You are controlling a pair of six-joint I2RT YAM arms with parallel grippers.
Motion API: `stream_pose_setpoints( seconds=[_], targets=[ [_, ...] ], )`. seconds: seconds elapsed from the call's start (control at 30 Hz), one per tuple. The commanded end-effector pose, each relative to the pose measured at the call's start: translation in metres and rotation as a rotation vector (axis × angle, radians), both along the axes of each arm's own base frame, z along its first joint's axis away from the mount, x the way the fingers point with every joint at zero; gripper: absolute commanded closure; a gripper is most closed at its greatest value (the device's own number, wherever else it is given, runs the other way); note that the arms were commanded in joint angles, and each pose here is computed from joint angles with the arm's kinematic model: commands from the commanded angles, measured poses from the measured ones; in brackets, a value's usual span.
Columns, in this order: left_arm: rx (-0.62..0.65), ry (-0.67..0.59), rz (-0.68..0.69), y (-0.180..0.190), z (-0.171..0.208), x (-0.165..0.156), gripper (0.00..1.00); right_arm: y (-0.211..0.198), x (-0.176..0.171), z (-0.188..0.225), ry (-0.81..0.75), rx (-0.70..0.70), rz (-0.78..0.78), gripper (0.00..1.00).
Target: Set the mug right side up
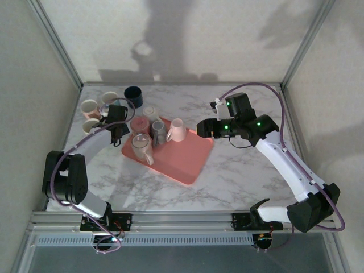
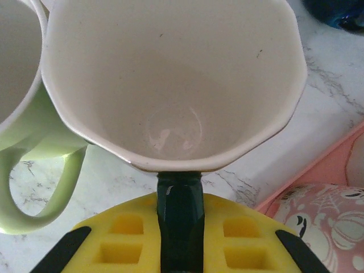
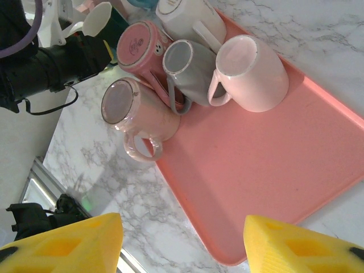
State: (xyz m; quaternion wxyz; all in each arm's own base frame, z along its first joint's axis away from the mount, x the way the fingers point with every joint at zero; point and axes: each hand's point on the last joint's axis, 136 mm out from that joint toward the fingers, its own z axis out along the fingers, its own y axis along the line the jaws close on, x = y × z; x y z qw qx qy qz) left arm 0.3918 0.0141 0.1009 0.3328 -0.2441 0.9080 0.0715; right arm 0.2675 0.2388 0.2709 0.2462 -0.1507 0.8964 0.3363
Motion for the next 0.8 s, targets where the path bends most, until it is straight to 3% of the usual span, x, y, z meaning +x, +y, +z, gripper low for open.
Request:
stream_pose_setpoints(
  seconds=[0.0, 0.2, 0.4, 0.6, 0.77],
  targets=[
    [0.042, -0.078, 0.040, 0.011, 0.013, 0.013, 0.99, -0.002, -0.005, 0.004, -0.014, 0.000, 0.024, 0.41],
    [0.035, -0.071, 0.045, 0.011, 0.010, 0.011, 0.87, -0.003, -0.006, 0.003, -0.014, -0.001, 0.025, 0.40],
    [0.037, -0.087, 0.054, 0.013, 0.019, 0.004, 0.54, -0.005, -0.007, 0.001, -0.015, -0.010, 0.020, 0.40],
    [0.033, -0.090, 0.048, 0.014, 0.031, -0.011, 0.50, -0.010, -0.006, -0.001, -0.019, -0.030, -0.009, 0.39],
    [-0.065, -0.112, -0.003, -0.002, 0.045, -0.023, 0.48, -0.016, -0.001, -0.006, -0.007, -0.058, -0.055, 0.38]
  ],
)
